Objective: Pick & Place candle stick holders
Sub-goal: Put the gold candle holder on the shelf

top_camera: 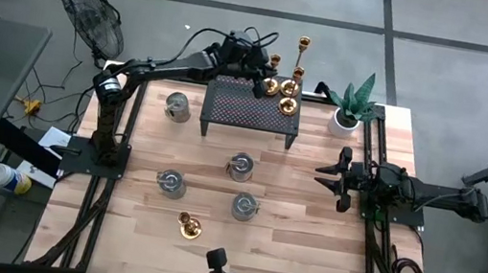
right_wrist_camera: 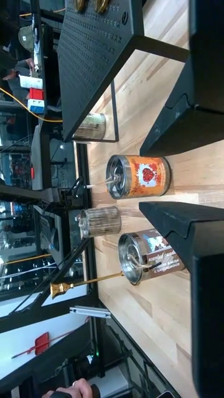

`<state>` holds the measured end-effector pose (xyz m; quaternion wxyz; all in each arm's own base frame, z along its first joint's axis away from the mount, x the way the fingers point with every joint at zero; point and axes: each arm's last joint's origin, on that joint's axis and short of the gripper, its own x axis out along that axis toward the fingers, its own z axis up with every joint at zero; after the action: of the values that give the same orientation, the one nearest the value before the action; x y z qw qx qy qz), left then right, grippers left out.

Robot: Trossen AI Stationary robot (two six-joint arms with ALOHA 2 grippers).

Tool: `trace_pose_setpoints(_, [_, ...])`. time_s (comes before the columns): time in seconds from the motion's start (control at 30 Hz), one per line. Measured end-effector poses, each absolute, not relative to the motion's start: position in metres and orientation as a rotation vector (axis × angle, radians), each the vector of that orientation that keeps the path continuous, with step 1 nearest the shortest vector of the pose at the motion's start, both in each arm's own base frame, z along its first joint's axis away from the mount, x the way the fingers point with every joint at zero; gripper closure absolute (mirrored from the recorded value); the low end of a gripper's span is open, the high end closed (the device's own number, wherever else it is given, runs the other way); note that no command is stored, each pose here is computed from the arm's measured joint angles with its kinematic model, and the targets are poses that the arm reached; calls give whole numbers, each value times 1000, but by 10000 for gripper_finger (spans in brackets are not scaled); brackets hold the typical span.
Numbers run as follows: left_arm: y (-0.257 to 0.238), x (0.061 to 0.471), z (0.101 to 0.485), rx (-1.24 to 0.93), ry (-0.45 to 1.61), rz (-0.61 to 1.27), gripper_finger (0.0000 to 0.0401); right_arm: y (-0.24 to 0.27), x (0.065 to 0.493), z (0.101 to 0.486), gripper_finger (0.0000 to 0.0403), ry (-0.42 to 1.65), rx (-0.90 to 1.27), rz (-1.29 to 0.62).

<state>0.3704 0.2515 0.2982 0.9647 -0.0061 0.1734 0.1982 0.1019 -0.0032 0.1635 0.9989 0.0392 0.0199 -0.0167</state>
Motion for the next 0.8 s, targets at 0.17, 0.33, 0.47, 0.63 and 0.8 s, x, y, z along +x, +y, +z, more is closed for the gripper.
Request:
trace_pose_setpoints(0.17, [252,370,298,-14,356,404,370,-3,102,163,285,40,78,-34])
trace_pose_setpoints(0.33, [252,370,298,-13,354,405,355,-3,102,164,285,40,78,-34])
trace_pose_setpoints(0.47, [251,370,299,-11,349,406,325,-3,102,163,285,40,78,-34])
trace_pose_setpoints(0.63, [252,370,299,-10,351,411,299,-3,102,163,285,40,78,-33])
trace_pose_setpoints(0.8, [252,370,299,-9,353,418,289,-3,102,163,285,40,78,-33])
